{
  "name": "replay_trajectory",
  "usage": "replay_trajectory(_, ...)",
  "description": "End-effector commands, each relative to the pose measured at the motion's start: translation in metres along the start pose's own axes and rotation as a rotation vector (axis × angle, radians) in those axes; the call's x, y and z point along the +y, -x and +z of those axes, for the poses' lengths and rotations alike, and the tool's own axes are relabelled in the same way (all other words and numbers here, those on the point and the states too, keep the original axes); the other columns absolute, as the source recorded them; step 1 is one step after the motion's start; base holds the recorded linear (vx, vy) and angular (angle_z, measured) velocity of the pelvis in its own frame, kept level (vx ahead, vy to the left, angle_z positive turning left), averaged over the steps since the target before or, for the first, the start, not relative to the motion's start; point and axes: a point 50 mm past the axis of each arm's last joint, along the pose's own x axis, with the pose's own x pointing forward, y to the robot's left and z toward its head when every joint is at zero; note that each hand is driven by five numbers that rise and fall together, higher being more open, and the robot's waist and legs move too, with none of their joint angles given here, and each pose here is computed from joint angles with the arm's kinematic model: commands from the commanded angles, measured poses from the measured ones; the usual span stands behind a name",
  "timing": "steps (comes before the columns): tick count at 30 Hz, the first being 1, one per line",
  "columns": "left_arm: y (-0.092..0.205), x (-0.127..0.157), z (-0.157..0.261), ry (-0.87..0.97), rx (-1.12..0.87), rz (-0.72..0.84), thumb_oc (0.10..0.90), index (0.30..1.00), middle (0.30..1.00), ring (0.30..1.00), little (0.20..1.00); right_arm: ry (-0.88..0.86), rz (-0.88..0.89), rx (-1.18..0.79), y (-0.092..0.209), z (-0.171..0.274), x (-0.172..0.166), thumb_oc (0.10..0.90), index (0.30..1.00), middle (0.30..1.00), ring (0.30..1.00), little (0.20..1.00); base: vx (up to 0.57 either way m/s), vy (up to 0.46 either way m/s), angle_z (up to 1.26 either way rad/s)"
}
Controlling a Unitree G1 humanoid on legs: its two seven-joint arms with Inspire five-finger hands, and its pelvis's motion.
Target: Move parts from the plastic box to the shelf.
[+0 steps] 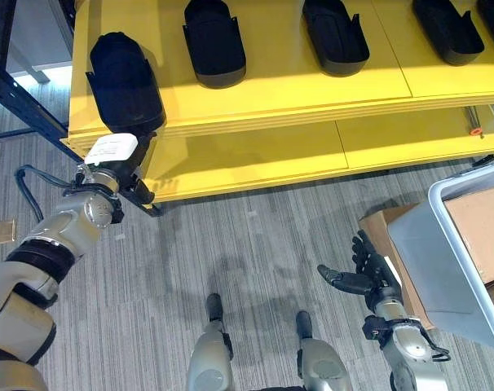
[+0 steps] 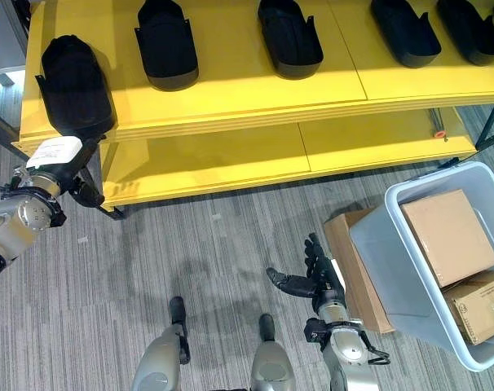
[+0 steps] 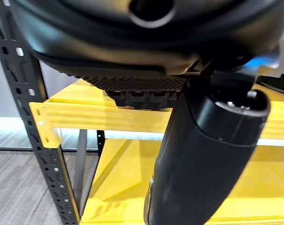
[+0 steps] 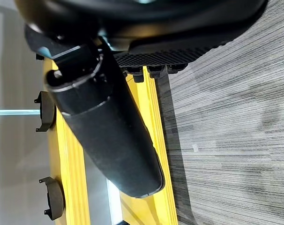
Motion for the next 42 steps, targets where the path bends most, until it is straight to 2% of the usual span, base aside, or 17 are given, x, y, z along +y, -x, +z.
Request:
replay_trajectory(1, -0.003, 0.095, -0.014, 0.108, 0.055, 0.333, 0.9, 1.0, 1.0, 1.0, 1.0, 0.04, -0.04, -0.274, 0.003, 0.053, -0.018, 0.9, 1.0, 1.0, 1.0, 1.0, 0.0, 0.0, 0.0)
replay_trajectory(14, -0.001, 0.112, -0.029, 0.114, 0.124, 0.377, 0.9, 1.0, 1.0, 1.0, 1.0, 0.05, -0.037, -0.27, 0.003, 0.052, -0.018, 0.9, 1.0, 1.0, 1.0, 1.0, 0.01, 0.007, -0.01)
replay_trajectory(24, 0.003, 0.138, -0.035, 0.095, 0.155, 0.443, 0.9, 1.0, 1.0, 1.0, 1.0, 0.058, -0.026, -0.263, 0.002, 0.051, -0.016, 0.9, 1.0, 1.0, 1.0, 1.0, 0.03, 0.035, -0.03)
replay_trajectory(42, 0.004, 0.17, -0.04, 0.053, 0.222, 0.495, 0.9, 1.0, 1.0, 1.0, 1.0, 0.072, 0.004, -0.248, 0.005, 0.048, -0.013, 0.9, 1.0, 1.0, 1.0, 1.0, 0.0, 0.004, 0.0)
